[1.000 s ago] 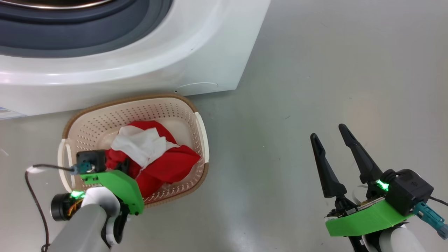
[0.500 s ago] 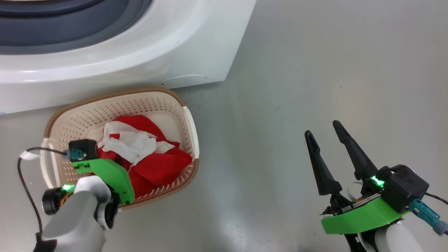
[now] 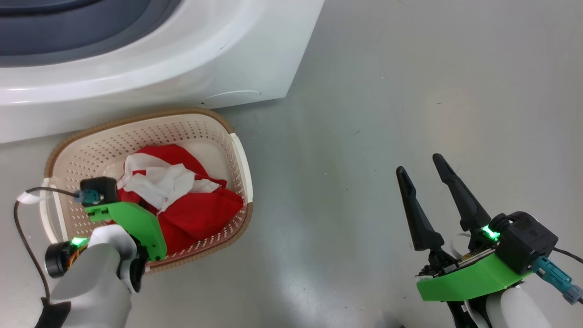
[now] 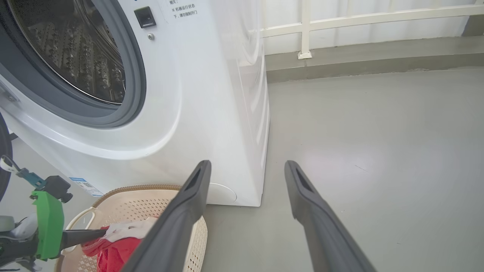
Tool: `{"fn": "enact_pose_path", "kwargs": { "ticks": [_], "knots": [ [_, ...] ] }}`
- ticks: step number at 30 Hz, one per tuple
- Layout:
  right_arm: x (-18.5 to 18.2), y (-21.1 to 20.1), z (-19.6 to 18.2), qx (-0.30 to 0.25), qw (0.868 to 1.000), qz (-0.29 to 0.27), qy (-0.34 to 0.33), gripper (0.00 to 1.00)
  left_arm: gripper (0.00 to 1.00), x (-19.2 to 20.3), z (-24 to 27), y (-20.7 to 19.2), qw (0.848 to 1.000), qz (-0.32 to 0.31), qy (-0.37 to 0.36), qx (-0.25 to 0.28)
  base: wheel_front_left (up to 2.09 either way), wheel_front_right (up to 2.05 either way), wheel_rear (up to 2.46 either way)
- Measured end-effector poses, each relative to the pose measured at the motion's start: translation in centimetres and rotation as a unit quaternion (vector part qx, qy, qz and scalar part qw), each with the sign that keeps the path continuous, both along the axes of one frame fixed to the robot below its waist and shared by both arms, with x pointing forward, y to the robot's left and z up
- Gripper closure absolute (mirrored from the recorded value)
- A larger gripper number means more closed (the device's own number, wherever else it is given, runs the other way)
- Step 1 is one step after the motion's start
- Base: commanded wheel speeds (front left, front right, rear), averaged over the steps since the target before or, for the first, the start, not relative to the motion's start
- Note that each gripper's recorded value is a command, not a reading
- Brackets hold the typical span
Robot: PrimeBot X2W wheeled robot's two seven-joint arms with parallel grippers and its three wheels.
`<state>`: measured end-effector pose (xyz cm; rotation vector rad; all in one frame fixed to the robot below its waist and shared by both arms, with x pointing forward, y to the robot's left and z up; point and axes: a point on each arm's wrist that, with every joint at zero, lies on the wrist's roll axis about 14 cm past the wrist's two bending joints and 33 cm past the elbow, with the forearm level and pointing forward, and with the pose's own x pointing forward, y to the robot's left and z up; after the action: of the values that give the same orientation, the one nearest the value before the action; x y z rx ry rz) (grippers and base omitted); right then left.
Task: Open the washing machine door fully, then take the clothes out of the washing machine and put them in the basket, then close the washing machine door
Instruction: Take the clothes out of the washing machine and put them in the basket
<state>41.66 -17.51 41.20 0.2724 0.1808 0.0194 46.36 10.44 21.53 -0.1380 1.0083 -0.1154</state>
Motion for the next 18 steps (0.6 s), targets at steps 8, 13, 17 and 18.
{"fn": "enact_pose_path", "kwargs": {
  "ticks": [8,13,17,18],
  "knots": [
    [0.0,0.1,-0.1,0.001,1.000,0.001,-0.001,0.00,0.26,0.6,0.4,0.1,1.000,0.004,-0.010,0.003,0.00,0.00,0.00],
    [0.2,0.2,0.3,0.003,1.000,0.002,-0.006,0.00,0.00,1.1,1.2,0.1,1.000,0.011,-0.028,-0.001,0.00,0.00,0.00],
    [0.2,0.4,0.6,0.004,1.000,0.004,-0.011,0.00,0.00,2.1,2.4,0.1,0.998,0.015,-0.062,-0.006,0.00,0.00,0.00],
    [0.2,0.4,0.7,0.004,1.000,0.005,-0.013,0.00,0.00,2.5,2.8,0.1,0.997,0.015,-0.072,-0.010,0.00,0.00,0.00]
  ]
}}
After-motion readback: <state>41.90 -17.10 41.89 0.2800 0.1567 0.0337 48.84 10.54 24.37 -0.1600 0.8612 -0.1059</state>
